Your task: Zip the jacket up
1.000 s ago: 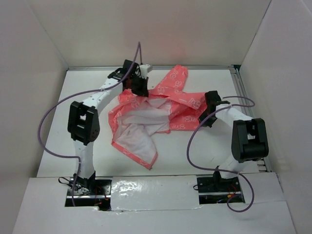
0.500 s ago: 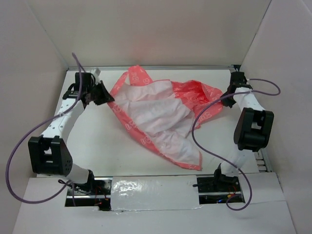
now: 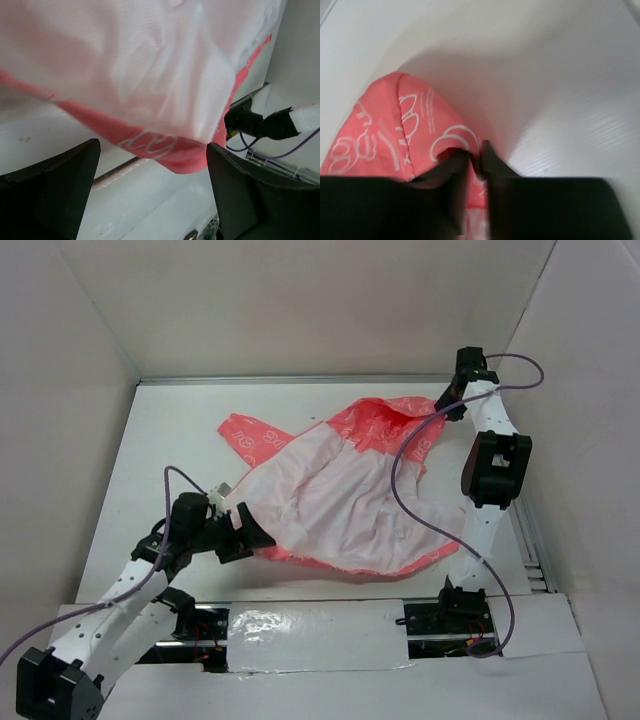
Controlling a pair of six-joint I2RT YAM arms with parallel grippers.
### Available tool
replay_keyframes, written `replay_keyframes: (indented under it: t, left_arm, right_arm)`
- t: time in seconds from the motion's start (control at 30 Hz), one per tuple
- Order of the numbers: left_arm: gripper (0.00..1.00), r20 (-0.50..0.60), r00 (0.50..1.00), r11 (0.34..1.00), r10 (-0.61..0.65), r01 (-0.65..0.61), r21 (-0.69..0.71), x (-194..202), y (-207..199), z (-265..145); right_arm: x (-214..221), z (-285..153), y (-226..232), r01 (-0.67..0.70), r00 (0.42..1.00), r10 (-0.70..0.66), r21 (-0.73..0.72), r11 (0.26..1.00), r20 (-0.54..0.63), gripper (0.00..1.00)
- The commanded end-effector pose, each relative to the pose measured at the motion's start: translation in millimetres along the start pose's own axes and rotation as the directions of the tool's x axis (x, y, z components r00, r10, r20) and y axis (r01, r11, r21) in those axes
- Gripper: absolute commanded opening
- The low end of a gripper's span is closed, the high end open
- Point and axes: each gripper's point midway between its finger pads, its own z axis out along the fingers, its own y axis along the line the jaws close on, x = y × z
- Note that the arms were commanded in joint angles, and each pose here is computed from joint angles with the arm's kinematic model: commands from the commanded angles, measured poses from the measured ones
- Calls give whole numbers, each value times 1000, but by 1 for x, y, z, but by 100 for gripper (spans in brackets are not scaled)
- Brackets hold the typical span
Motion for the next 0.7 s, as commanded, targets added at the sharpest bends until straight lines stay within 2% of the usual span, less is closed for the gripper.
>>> replay_keyframes:
  t: [0.0, 0.03, 0.1, 0.13, 0.17, 0.2, 0.23, 0.27, 0.3, 0.33, 0.37, 0.4, 0.47, 0.53, 0.57, 0.6, 0.67]
  left_arm:
    - [99, -35, 992, 990, 118, -115, 79, 2, -37, -12]
    - [99, -9, 989, 986, 146, -144, 79, -7, -53, -17]
    - [99, 13, 988, 988, 155, -154, -27, -21, -53, -14]
    - [99, 69, 980, 983, 185, -184, -21, -40, -77, -22]
    - [99, 119, 975, 982, 186, -179, -69, -53, -83, -22]
    - [99, 117, 978, 981, 174, -163, -103, -61, -87, -16]
    - [99, 168, 960, 975, 223, -219, -45, -77, -119, -21]
    - [99, 185, 927, 944, 327, -330, -12, -83, -135, -18]
    - [99, 152, 921, 931, 359, -365, 18, -85, -144, -2]
    - [99, 192, 897, 906, 398, -417, 71, -100, -176, -4]
    - [99, 135, 903, 908, 408, -417, 49, -105, -174, 19]
    - [99, 150, 890, 889, 431, -447, 98, -116, -203, 16]
    - [99, 115, 864, 860, 489, -500, 103, -125, -215, 34]
    - [99, 64, 824, 803, 562, -563, 198, -127, -233, 69]
    - [99, 4, 817, 796, 577, -563, 224, -125, -224, 100]
    - [99, -6, 789, 746, 615, -579, 329, -120, -243, 104]
    - [99, -36, 755, 710, 655, -598, 370, -118, -244, 133]
  right_arm:
    - [-3, -55, 46, 123, 992, -119, -164, 979, 34, 43]
    - [1, -63, 47, 139, 990, -135, -170, 976, 37, 78]
    - [17, -89, 36, 156, 987, -149, -126, 980, 61, 83]
    - [14, -119, 31, 145, 985, -131, -126, 981, 111, 84]
    - [26, -128, 27, 141, 985, -128, -118, 983, 112, 85]
    - [61, -116, 4, 109, 993, -106, -71, 992, 46, 92]
    - [64, -140, -2, 73, 995, -65, -97, 993, 81, 97]
    - [107, -128, -29, 64, 998, -65, -61, 996, -9, 97]
    - [130, -131, -27, 39, 998, -43, -92, 995, -40, 98]
    - [143, -150, -28, 21, 999, -28, -149, 989, -41, 100]
    - [185, -143, -47, 32, 992, -47, -123, 992, -116, 100]
    - [195, -144, -48, 20, 993, -37, -145, 989, -114, 100]
    - [232, -152, -60, -6, 985, -25, -185, 983, -170, 100]
    - [253, -162, -50, -18, 979, -37, -263, 965, -200, 100]
    - [268, -160, -56, -15, 973, -44, -251, 968, -228, 100]
    - [274, -162, -55, -8, 972, -53, -257, 966, -229, 100]
    - [281, -157, -63, -22, 972, -31, -220, 975, -232, 100]
